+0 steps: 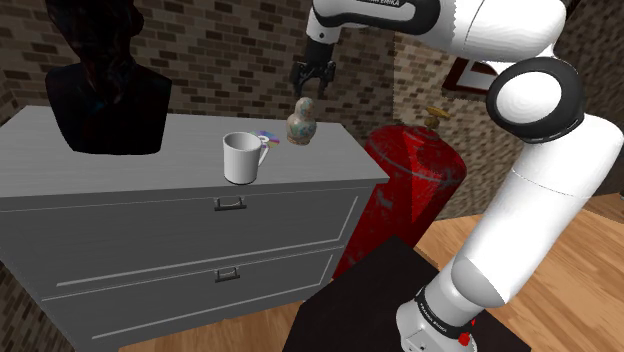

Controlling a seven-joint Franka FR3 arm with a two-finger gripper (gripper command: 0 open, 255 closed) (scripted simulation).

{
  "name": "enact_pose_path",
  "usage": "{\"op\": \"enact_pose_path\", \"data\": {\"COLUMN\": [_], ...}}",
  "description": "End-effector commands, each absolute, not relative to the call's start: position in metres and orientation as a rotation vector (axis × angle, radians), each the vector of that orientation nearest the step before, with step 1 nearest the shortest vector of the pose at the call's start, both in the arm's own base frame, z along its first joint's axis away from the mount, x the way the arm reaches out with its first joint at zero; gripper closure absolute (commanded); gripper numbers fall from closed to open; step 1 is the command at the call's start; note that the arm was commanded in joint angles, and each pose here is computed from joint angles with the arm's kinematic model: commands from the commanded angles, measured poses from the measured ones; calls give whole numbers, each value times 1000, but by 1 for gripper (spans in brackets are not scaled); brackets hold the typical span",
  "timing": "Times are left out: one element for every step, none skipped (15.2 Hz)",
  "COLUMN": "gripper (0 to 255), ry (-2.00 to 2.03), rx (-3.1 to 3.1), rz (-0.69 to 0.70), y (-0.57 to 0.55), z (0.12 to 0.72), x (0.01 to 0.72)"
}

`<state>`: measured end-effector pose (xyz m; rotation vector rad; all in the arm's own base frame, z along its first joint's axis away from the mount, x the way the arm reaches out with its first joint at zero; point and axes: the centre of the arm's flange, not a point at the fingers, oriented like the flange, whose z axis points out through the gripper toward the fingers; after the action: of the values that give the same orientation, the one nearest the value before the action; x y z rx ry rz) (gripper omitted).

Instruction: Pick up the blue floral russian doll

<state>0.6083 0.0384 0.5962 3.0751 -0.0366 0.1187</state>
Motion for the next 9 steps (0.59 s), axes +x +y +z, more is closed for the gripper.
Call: {"op": "enact_pose_path", "data": {"gripper": [0, 0, 0, 0, 0, 255, 255, 255, 255], "ry": [-37, -37, -37, -37, -37, -37, -37, -37, -37], "rx": [3075, 3075, 3075, 3075, 3075, 3075, 3075, 3075, 3075], "rz": [120, 120, 120, 120, 120, 120, 120, 120, 120], "y": [39, 39, 39, 39, 39, 39, 39, 39, 39], "z": [586, 580, 572, 572, 572, 573, 573, 573, 573], "x": [608, 608, 608, 608, 608, 608, 608, 608, 608]}}
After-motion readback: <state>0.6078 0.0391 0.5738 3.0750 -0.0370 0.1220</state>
